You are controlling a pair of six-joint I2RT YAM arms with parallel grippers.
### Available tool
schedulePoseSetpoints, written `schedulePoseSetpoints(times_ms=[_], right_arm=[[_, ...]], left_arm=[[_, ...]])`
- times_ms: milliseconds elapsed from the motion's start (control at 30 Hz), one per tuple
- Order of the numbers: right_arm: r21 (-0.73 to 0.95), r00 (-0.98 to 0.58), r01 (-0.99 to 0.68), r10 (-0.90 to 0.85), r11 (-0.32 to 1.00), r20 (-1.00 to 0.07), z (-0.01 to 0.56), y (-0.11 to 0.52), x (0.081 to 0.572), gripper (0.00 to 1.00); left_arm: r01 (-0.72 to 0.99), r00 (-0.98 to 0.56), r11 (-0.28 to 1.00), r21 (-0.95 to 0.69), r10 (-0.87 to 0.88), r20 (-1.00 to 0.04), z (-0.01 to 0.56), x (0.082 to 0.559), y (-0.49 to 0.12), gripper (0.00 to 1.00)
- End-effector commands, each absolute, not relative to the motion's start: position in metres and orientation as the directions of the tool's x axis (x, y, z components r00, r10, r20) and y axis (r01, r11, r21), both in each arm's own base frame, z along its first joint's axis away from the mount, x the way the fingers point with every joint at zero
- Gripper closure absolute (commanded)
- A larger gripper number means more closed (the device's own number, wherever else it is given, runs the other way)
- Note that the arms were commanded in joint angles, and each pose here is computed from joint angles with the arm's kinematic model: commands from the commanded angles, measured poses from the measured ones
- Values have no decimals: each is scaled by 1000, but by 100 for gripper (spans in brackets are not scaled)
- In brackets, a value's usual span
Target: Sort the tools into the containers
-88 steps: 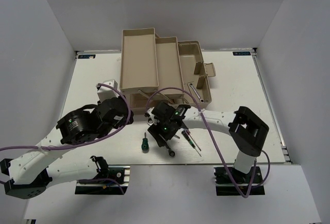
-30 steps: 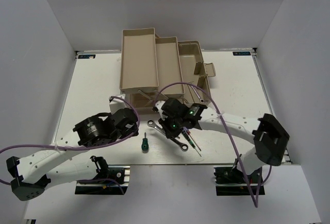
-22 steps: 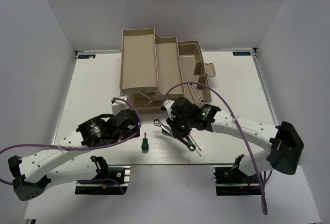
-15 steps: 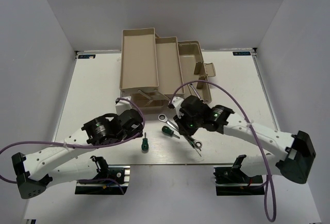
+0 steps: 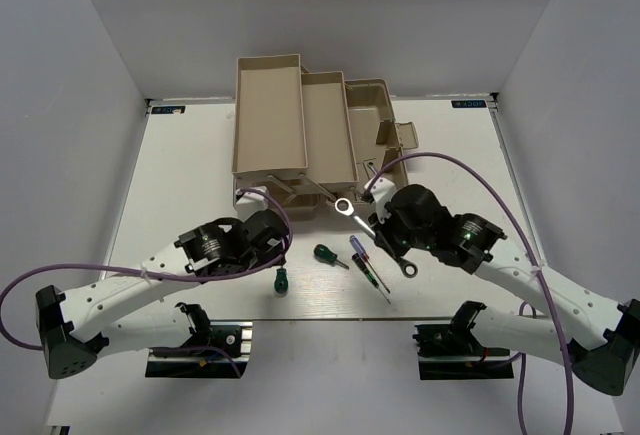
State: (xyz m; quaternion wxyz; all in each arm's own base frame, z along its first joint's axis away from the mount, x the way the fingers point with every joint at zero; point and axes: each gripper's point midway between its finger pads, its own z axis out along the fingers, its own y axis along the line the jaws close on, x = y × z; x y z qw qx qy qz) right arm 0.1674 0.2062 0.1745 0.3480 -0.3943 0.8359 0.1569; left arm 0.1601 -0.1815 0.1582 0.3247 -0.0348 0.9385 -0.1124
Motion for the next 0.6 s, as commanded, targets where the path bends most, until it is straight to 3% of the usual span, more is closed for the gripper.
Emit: schedulePoseSetpoints(times_ms=[0, 333, 567], right_arm=[[-92, -389, -726, -517, 682, -763, 192, 197, 189, 100], [-192, -338, -567, -439, 801, -832, 221, 174, 244, 100], [-174, -413, -502, -412, 847, -812, 214, 172, 279, 100]], left_arm=[[17, -784, 969, -247, -140, -604, 155, 162, -185, 40], [52, -797, 974, -220, -92, -597, 140, 163, -192, 38], [59, -800, 977, -205, -76, -596, 132, 164, -192, 34]])
